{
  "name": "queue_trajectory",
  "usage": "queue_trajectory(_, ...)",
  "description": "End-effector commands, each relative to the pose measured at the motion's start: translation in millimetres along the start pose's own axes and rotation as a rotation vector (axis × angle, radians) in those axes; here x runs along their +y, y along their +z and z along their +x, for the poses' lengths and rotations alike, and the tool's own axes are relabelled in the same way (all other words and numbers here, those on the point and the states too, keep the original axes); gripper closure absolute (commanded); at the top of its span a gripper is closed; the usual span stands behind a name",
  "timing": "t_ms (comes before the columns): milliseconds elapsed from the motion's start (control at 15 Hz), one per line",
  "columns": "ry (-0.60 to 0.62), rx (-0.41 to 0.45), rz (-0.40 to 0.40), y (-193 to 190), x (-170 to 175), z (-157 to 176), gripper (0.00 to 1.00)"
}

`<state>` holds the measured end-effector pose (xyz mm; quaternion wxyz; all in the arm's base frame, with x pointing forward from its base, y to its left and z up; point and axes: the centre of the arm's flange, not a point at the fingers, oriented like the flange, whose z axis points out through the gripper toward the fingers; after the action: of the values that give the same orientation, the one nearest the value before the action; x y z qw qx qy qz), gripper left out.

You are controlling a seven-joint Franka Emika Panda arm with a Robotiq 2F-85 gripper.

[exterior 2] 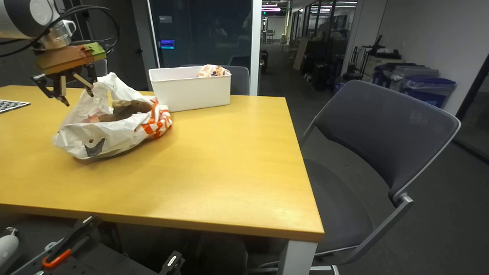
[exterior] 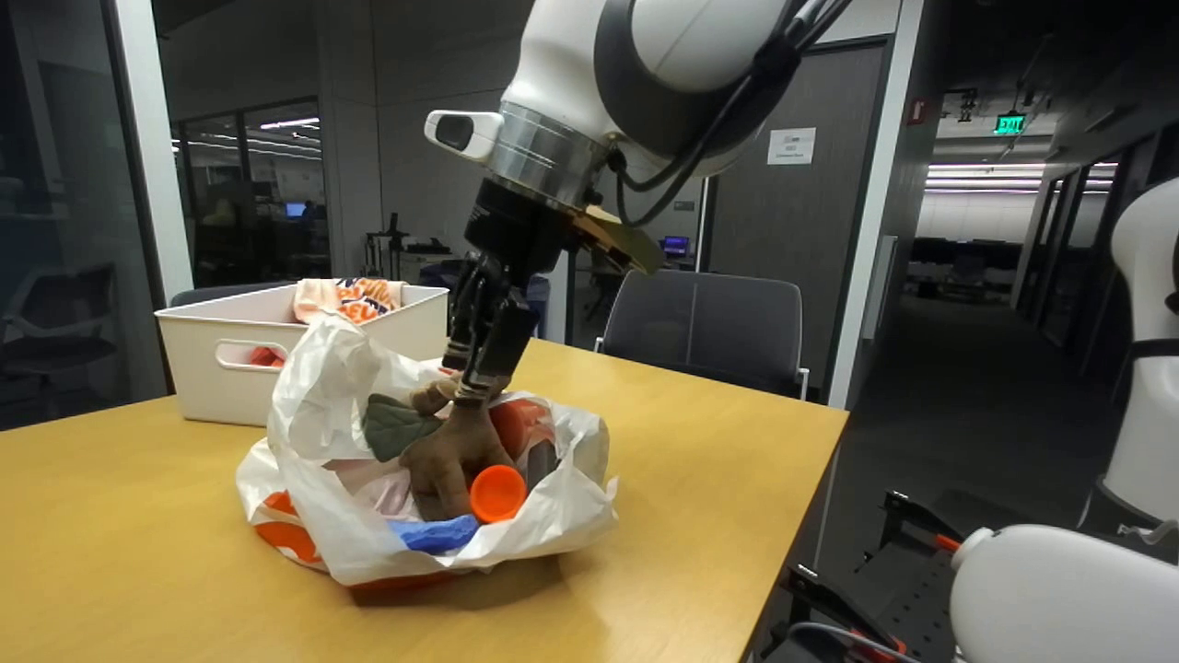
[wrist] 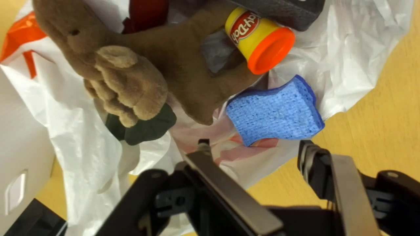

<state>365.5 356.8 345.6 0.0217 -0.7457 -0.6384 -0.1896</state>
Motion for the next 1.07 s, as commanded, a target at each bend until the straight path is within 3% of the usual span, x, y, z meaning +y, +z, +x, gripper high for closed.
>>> queue_trajectory(0, 0.175, -0.044, -0.035, -47, 12, -4, 0.00)
queue_trajectory(400, 0.497, -0.218, 0.008, -99, 7, -22, 0.00)
queue_trajectory(600, 0.577, -0.300, 0.079, -100, 12, -44, 0.00)
queue_trajectory(800, 0.644, -0.323, 0.128, -86, 27, -65, 0.00)
queue_trajectory(1000, 0.711, -0.273, 0.150, -62, 50, -86, 0.00)
